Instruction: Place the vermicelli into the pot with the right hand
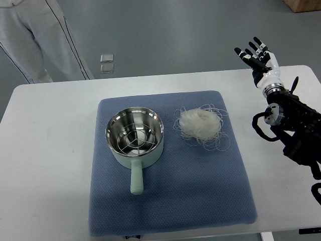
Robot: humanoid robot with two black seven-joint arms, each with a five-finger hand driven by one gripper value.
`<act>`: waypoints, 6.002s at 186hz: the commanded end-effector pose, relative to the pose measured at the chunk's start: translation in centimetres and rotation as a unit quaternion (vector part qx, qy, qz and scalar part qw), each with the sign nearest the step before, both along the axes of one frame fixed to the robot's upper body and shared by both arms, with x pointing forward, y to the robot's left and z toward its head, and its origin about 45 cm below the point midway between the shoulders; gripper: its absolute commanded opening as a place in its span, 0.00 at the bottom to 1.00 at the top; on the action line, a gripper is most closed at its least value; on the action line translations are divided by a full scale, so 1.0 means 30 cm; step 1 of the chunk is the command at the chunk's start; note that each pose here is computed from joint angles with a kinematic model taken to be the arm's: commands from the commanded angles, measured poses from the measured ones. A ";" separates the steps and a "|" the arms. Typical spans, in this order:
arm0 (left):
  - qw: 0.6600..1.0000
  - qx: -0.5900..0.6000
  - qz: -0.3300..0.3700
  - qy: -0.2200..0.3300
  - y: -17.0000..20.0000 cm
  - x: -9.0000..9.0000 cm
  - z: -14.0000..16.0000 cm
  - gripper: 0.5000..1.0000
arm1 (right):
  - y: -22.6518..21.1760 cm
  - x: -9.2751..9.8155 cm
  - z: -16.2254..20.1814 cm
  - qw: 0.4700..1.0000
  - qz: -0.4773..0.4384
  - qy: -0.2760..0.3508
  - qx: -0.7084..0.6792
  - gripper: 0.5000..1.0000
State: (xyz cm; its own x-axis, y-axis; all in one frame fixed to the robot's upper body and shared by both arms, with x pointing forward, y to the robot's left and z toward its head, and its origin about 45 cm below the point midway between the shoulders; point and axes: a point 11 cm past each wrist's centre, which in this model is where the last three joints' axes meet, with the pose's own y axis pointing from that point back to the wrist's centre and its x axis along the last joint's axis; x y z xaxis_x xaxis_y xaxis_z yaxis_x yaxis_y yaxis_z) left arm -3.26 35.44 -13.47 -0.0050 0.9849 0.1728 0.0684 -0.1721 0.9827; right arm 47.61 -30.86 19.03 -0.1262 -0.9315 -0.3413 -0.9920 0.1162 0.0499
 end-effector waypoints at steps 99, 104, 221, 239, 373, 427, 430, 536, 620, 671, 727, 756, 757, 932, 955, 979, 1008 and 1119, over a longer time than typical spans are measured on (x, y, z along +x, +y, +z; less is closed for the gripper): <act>1.000 0.000 -0.001 -0.004 0.000 0.015 0.000 1.00 | -0.012 0.004 0.011 1.000 -0.001 -0.002 -0.005 0.81; 1.000 0.000 -0.001 -0.004 0.000 0.015 0.000 1.00 | -0.012 0.004 0.011 1.000 -0.001 -0.002 -0.005 0.81; 1.000 0.000 -0.001 -0.004 0.000 0.015 0.000 1.00 | 0.028 0.015 0.107 0.985 0.089 -0.039 -0.139 0.81; 1.000 0.000 -0.001 -0.004 0.000 0.015 0.000 1.00 | 0.062 0.011 0.132 0.969 0.129 -0.056 -0.204 0.80; 1.000 0.000 0.000 -0.004 0.000 0.015 0.000 1.00 | 0.258 -0.085 0.272 0.662 0.448 -0.136 -0.585 0.80; 1.000 0.000 0.000 -0.005 0.000 0.016 0.000 1.00 | 0.279 -0.145 0.239 0.566 0.505 -0.135 -0.637 0.80; 1.000 0.000 0.000 -0.004 0.000 0.015 0.000 1.00 | 0.280 -0.151 0.229 0.561 0.508 -0.133 -0.639 0.81; 1.000 0.000 0.000 -0.004 0.000 0.015 0.000 1.00 | 0.243 -0.256 0.000 0.555 0.530 -0.098 -0.634 0.80; 1.000 0.000 0.000 -0.004 0.000 0.015 0.000 1.00 | 0.234 -0.242 -0.056 0.565 0.496 -0.081 -0.654 0.80; 1.000 0.000 0.000 -0.004 0.000 0.015 0.000 1.00 | 0.246 -0.235 -0.070 0.567 0.490 -0.068 -0.659 0.62; 1.000 0.000 -0.001 -0.005 0.000 0.018 0.000 1.00 | 0.247 -0.232 -0.066 0.567 0.489 -0.069 -0.660 0.22; 1.000 0.000 -0.001 -0.004 0.000 0.015 0.000 1.00 | 0.247 -0.229 -0.061 0.569 0.487 -0.070 -0.659 0.00; 1.000 0.000 -0.001 -0.004 0.000 0.015 0.000 1.00 | 0.247 -0.229 -0.061 0.569 0.487 -0.070 -0.659 0.00; 1.000 0.000 -0.001 -0.004 0.000 0.015 0.000 1.00 | 0.329 -0.050 0.376 0.635 0.389 -0.182 -0.642 0.03; 1.000 0.000 -0.001 -0.004 0.000 0.015 0.000 1.00 | 0.390 -0.052 0.443 0.633 0.390 -0.213 -0.634 0.05; 1.000 0.000 -0.001 -0.004 0.000 0.015 0.000 1.00 | 0.468 -0.070 0.491 0.623 0.403 -0.243 -0.625 0.05; 1.000 0.000 -0.001 -0.004 0.000 0.015 0.000 1.00 | 0.579 -0.115 0.517 0.613 0.424 -0.280 -0.605 0.06; 1.000 0.000 -0.001 -0.004 0.000 0.015 0.000 1.00 | 0.812 -0.262 0.301 0.613 0.506 -0.283 -0.537 0.09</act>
State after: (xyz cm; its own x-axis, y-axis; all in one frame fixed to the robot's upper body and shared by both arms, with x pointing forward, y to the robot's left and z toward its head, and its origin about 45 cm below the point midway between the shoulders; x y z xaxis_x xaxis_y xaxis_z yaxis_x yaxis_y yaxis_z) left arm -2.80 35.44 -13.47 -0.0041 0.9850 0.1726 0.0608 -0.1721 0.9832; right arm 40.37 -6.67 29.73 0.5304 -0.1695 0.8306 -0.4120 -0.9079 0.0778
